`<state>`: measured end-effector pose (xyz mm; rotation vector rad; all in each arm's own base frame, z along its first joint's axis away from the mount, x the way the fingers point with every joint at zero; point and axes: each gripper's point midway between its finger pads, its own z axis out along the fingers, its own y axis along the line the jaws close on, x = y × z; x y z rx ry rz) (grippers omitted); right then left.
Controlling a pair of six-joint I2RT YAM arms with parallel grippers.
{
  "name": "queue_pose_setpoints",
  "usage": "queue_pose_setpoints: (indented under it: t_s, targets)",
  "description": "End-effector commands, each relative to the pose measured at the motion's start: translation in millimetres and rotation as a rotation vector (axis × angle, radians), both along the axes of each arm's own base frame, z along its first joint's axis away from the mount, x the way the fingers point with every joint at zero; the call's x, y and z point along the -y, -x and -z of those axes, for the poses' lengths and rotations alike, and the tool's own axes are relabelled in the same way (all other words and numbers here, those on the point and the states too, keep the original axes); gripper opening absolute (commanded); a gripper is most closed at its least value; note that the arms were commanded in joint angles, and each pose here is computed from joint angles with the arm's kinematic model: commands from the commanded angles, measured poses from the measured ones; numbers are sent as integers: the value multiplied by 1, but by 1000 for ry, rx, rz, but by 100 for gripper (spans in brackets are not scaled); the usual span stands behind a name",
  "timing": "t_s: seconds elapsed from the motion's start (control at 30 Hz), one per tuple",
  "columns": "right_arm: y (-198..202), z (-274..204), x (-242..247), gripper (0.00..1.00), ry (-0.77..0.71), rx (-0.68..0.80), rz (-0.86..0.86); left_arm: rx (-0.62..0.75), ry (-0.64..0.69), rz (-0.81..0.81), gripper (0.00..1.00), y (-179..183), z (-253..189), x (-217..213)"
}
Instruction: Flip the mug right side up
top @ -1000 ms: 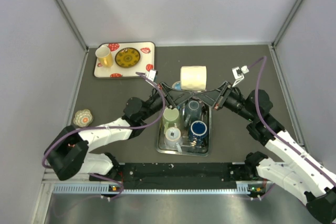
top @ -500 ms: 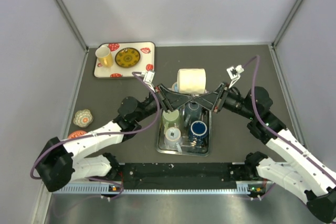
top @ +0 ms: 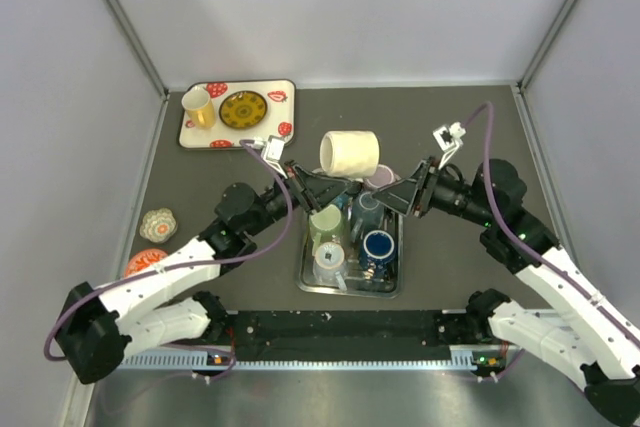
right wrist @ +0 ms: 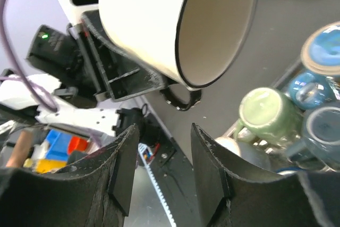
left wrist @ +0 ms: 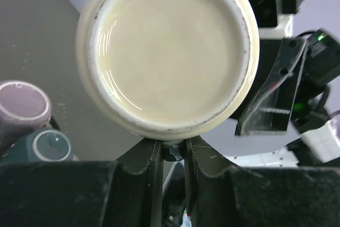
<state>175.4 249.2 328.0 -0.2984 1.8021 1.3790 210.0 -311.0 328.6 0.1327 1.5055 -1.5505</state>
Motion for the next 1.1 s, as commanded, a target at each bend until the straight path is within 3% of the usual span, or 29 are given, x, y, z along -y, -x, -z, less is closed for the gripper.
queue_pose_setpoints:
  t_s: [0.0,0.07,0.2,0.47,1.07]
  targets:
    - [-9,-8,34,44,123,66,186,207,-140,-18,0,24,-37,-10]
    - [-13,8,54,44,221,67,272,307,-240,11,0,51,-37,-8]
    - [-27,16,92,44,338,56,472,283,-454,30,0,80,-1,-11]
    - [-34,30,122,44,383,-18,642,256,-793,158,0,140,79,5]
    - [-23,57,119,44,377,-77,606,208,-965,269,0,164,162,39]
